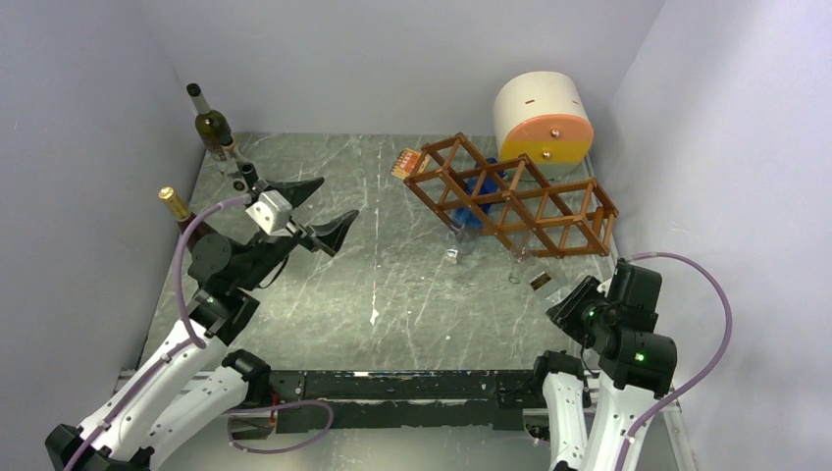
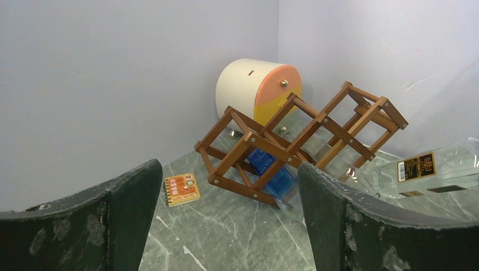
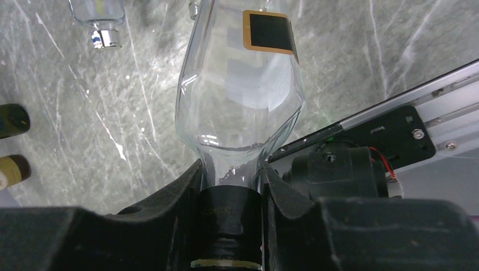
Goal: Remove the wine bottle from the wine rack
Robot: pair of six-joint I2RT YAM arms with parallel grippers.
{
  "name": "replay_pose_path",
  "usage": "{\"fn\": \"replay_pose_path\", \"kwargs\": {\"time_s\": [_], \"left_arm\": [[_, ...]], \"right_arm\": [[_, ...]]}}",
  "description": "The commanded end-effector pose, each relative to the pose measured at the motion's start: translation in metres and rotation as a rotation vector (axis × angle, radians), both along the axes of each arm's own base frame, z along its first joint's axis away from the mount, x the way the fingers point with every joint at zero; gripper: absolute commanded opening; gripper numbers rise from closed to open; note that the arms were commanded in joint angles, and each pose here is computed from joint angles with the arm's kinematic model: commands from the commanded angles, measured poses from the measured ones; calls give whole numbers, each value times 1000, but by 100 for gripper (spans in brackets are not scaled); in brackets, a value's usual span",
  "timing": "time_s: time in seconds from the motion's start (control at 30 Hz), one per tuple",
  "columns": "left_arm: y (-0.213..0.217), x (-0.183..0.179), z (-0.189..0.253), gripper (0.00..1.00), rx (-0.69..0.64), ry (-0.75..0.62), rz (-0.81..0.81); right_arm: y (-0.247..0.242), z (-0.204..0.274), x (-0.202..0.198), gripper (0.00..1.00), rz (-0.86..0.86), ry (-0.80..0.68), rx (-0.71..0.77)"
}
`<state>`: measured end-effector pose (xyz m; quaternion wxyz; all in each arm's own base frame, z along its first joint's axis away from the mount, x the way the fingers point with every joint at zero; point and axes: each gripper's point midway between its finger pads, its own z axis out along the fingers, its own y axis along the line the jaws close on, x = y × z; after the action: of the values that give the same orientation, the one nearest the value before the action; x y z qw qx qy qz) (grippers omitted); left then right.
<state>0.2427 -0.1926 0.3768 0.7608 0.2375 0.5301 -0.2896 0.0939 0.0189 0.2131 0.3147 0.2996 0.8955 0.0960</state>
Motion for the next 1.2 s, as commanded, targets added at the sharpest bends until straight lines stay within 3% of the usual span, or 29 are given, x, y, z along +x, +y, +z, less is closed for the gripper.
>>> {"fn": "replay_pose_path", "kwargs": {"time_s": [0.0, 0.3, 0.57, 0.63, 0.87, 1.17], "left_arm": [[-13, -8, 13, 93, -4, -6, -84], [-19, -1, 1, 93, 14, 27, -93], [-36, 4, -12, 92, 39, 98, -160], [-46, 2, -15, 100, 50, 119, -210], [-112, -24, -25, 100, 200, 168, -418], [-207, -105, -28, 99, 511, -44, -582]], "right_arm": [[-9, 43, 21, 0, 17, -183, -84], [-5, 98, 11, 0, 141, -368, -181], [44, 119, 19, 0, 467, -496, -77], [55, 124, 17, 0, 554, -517, -57], [84, 99, 18, 0, 772, -384, 16], [107, 91, 18, 0, 936, -296, 30]]}}
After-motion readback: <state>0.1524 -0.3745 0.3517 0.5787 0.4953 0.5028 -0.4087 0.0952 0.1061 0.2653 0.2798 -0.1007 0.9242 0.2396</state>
